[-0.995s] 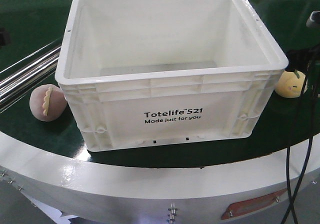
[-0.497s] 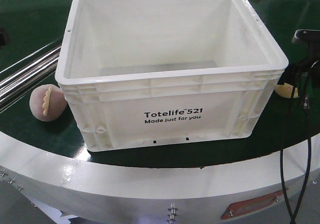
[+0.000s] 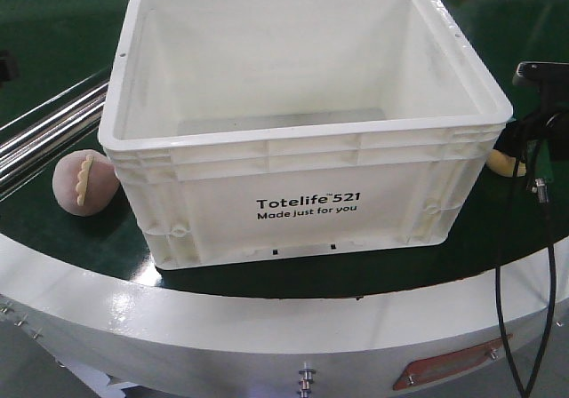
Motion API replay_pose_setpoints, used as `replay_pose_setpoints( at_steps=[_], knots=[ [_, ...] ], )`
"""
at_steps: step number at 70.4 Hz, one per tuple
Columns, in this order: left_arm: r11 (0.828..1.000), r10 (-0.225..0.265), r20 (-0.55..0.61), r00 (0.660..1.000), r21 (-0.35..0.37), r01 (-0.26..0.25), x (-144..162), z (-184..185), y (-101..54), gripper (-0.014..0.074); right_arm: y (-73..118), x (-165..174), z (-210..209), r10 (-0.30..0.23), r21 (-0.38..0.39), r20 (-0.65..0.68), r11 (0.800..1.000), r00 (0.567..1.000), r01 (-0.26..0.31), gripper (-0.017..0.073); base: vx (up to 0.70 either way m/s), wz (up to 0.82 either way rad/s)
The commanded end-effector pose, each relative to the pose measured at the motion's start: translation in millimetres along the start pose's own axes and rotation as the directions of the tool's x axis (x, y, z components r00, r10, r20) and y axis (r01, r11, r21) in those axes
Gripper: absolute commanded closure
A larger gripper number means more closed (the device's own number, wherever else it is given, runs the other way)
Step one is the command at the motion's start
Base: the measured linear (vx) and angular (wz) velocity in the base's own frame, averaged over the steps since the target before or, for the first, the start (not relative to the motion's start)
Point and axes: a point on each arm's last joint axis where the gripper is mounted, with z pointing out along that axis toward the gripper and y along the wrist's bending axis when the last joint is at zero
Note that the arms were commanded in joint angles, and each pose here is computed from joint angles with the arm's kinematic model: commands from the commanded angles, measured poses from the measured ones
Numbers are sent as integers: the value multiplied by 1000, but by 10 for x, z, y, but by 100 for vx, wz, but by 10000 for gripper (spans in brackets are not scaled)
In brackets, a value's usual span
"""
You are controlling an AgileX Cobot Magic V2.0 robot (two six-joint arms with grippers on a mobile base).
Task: Place moving items into box and shelve
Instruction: 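Lower both grippers and grasp the pink and cream plush toys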
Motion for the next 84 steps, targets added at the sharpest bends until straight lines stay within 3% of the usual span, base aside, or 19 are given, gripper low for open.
replay_pose_setpoints(
  at_steps=[1,31,42,49,55,62,84],
  knots=[
    [1000,-10,118,993,21,7,-213,-112,-17,6,-28,-161,-124,-8,8,79,1000,997,7,577,0,0],
    [1000,-9,-48,999,-1,9,17,221,-17,6,-28,-154,-123,-11,8,71,1000,997,11,574,0,0],
    [1000,-5,-127,992,22,8,139,338,-127,6,-28,-154,-123,-11,8,71,1000,997,11,574,0,0],
    [998,31,-159,987,55,-22,202,381,-250,6,-28,-152,-123,-11,8,69,1000,998,11,574,0,0],
    [995,77,-198,977,80,-62,272,418,-339,6,-28,-149,-123,-11,8,65,1000,998,11,574,0,0],
    [993,98,-246,964,90,-78,354,473,-395,6,-28,-142,-122,-11,8,58,1000,998,11,574,0,0],
    [998,55,-412,909,55,-35,623,673,-390,6,-28,-114,-121,-15,7,27,1000,1000,15,574,0,0]
  ],
)
